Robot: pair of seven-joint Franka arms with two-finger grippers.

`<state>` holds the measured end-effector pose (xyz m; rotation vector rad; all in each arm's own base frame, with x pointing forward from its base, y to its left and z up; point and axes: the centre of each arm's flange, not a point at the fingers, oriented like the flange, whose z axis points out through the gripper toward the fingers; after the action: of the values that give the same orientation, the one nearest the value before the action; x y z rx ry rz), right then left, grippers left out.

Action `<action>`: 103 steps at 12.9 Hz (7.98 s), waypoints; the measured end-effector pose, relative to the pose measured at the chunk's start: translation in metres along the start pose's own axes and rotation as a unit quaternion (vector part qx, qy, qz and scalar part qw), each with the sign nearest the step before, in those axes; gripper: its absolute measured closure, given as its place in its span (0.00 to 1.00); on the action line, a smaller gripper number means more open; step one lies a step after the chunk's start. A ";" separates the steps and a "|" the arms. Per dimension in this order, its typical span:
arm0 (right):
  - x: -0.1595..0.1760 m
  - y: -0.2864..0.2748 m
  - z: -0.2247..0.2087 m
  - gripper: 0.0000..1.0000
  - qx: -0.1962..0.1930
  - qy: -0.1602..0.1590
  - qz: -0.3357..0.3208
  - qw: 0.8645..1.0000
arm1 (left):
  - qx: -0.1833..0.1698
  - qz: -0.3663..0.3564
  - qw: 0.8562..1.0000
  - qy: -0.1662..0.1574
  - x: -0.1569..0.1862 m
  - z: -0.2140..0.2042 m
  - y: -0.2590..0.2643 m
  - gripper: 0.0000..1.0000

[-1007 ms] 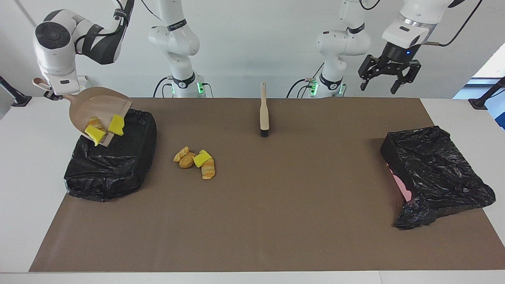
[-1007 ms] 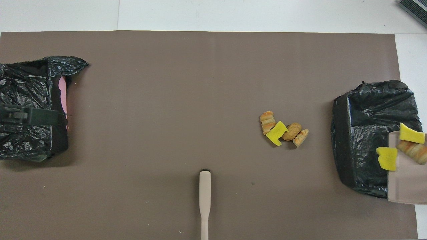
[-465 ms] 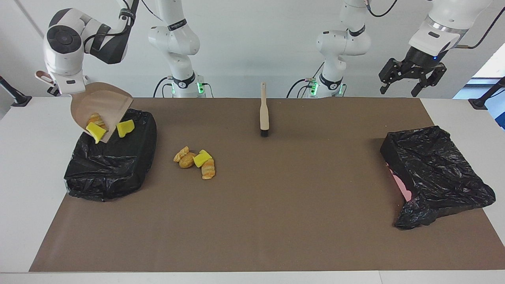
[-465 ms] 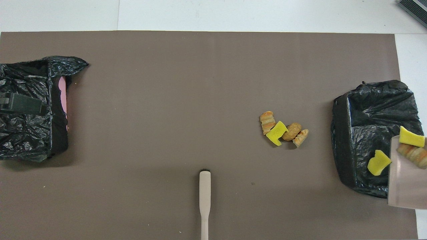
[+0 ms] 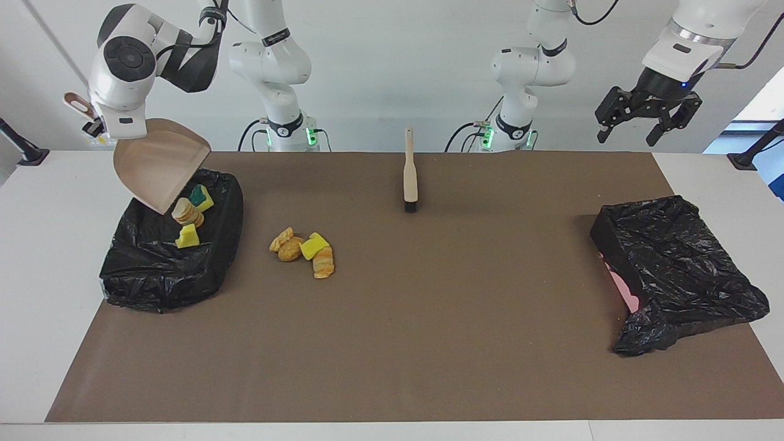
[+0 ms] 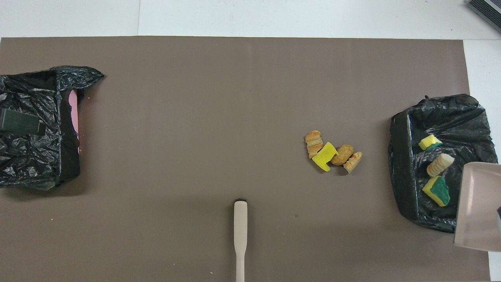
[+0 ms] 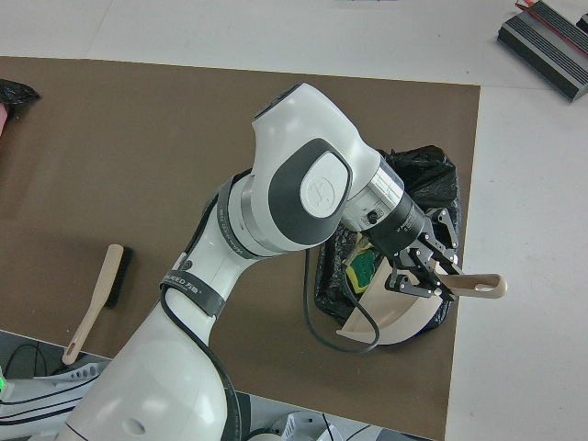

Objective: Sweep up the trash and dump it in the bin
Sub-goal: 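Tip the dustpan over the black bag with the right gripper while the left gripper withdraws, then bring the empty dustpan back beside the brown trash pieces with the right gripper, then grasp the dustpan handle with the left gripper while the right gripper releases it, then pick up the brush with the right gripper and move it beyond the trash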

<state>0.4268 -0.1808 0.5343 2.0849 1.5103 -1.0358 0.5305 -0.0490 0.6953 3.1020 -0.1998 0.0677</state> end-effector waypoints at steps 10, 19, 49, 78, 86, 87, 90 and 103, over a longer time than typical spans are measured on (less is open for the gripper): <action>-0.040 -0.043 -0.051 0.69 0.022 0.155 0.131 0.979 | 0.000 0.016 1.000 0.001 -0.003 -0.004 0.017 0.00; 0.185 -0.021 -0.172 0.69 0.106 0.302 0.412 0.853 | 0.000 0.019 1.000 0.001 -0.004 -0.005 0.021 0.00; 0.554 -0.068 -0.316 0.26 0.254 0.376 0.527 0.719 | -0.003 0.052 0.998 0.033 0.013 0.005 0.057 0.00; 0.516 -0.362 -0.196 0.06 0.254 0.289 0.451 0.805 | -0.023 0.025 0.999 -0.027 0.050 0.356 0.325 0.04; 0.517 -0.357 -0.191 0.73 0.253 0.285 0.455 0.805 | -0.021 0.037 0.999 -0.020 0.053 0.344 0.320 0.67; 0.516 -0.352 -0.191 0.73 0.254 0.282 0.458 0.804 | -0.016 0.051 0.998 -0.024 0.052 0.335 0.316 0.67; 0.495 -0.313 -0.196 0.73 0.240 0.252 0.479 0.806 | 0.015 0.139 0.989 -0.051 0.036 0.291 0.306 0.67; 0.330 -0.084 -0.117 0.73 0.120 0.190 0.557 0.800 | 0.009 0.474 0.868 -0.149 0.004 0.301 0.284 0.67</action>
<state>0.4419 0.1439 0.3786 2.8010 0.0199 -0.3322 0.5104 -0.3419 0.4033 2.6603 -1.6831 -0.3867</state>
